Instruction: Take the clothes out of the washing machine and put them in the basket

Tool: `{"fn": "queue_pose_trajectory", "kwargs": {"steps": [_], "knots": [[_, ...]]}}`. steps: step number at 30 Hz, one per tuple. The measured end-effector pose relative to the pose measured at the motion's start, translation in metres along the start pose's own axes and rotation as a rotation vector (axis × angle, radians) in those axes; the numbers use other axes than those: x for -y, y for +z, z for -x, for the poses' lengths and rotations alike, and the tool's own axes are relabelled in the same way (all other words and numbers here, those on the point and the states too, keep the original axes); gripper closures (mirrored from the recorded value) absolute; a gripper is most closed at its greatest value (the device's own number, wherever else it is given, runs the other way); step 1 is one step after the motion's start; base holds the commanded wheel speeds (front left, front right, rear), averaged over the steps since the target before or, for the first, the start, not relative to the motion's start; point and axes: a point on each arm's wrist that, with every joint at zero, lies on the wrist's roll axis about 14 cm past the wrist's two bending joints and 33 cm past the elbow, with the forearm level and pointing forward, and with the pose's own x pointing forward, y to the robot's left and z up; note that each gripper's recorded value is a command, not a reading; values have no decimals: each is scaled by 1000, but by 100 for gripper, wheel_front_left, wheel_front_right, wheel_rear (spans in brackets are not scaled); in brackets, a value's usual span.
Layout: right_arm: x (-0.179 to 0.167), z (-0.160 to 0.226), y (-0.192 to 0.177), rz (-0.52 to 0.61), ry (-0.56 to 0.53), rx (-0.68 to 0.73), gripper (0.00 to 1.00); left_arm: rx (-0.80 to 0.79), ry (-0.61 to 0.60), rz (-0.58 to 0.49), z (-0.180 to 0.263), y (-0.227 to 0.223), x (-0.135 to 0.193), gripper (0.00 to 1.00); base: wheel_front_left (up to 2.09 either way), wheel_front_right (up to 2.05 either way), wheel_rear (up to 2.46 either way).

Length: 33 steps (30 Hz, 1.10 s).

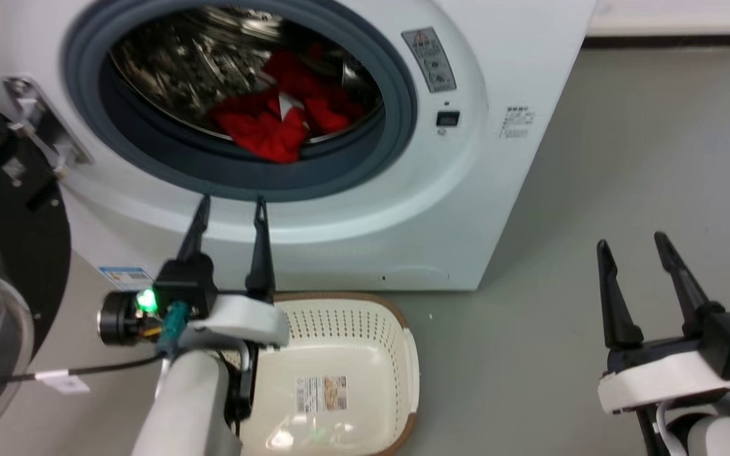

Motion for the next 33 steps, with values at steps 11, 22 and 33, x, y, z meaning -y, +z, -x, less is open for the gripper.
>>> {"fn": "queue_pose_trajectory", "kwargs": {"steps": [11, 22, 33], "knots": [[9, -41, -21, 13, -7, -10, 0, -70, -17, -9, -81, -49, -6, 0, 0, 0, 0], [16, -62, -63, 6, -14, -74, 0, -216, -70, -42, -157, -126, -6, 0, 0, 0, 0], [34, -58, -97, -9, -58, -140, 0, -326, -93, -80, -221, -156, -5, 0, 0, 0, 0]]}}
